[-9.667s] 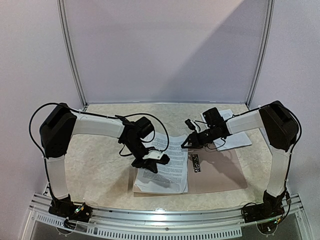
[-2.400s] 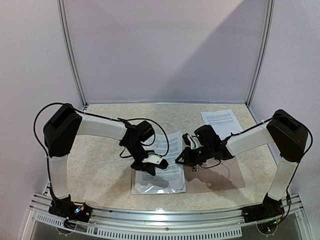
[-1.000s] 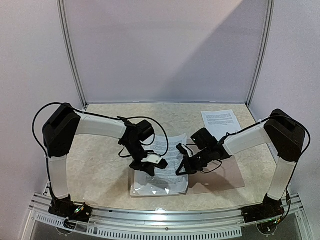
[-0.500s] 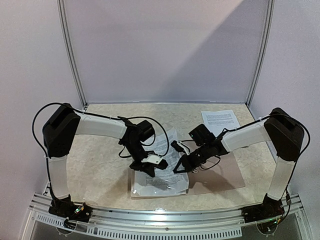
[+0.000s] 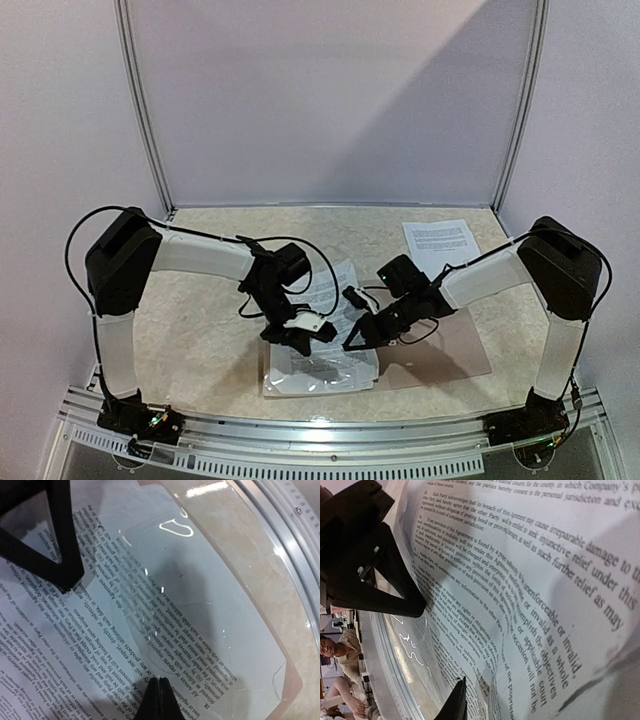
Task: Put the files into the folder
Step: Insert the folder to form pockets on the folder.
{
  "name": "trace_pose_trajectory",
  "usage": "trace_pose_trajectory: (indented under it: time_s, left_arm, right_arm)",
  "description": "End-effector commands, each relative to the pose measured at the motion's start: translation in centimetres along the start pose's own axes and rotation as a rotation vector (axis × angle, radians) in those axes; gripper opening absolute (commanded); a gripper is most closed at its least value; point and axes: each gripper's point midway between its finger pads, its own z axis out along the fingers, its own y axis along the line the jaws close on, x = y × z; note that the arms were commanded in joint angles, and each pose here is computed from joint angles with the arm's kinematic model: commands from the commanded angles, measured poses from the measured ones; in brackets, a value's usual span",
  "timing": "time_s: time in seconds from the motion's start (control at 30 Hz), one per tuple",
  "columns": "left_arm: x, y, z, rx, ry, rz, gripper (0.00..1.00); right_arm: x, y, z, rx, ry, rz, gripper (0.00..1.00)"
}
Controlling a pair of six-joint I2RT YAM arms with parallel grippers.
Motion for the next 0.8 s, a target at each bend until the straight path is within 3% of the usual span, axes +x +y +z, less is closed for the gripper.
trace_pose_trajectory:
  time_s: [0.0, 0.27, 0.53, 0.77]
  left_arm:
    - [-0.6, -0.2, -0.3, -0.022, -0.006, 0.016, 0.0]
    - [-0.7, 0.0, -0.5, -0.034, -0.013, 0.008, 0.0]
    - [-0.8, 0.2, -0.6, -0.039, -0.021, 0.007, 0.0]
    - [-1.2, 0.0, -0.6, -0.031, -0.041, 0.007, 0.0]
  right_arm:
    - [1.8, -0.7, 0.3, -0.007, 0.053, 0.126, 0.22]
    - [3.1, 0.9, -0.4, -0.079, 0.104, 0.256, 0.23]
    - [3.1, 1.9, 0.0, -0.137, 0.087, 0.326, 0.01]
    - [2.2, 2.0, 0.3, -0.157, 0.026, 0.357, 0.0]
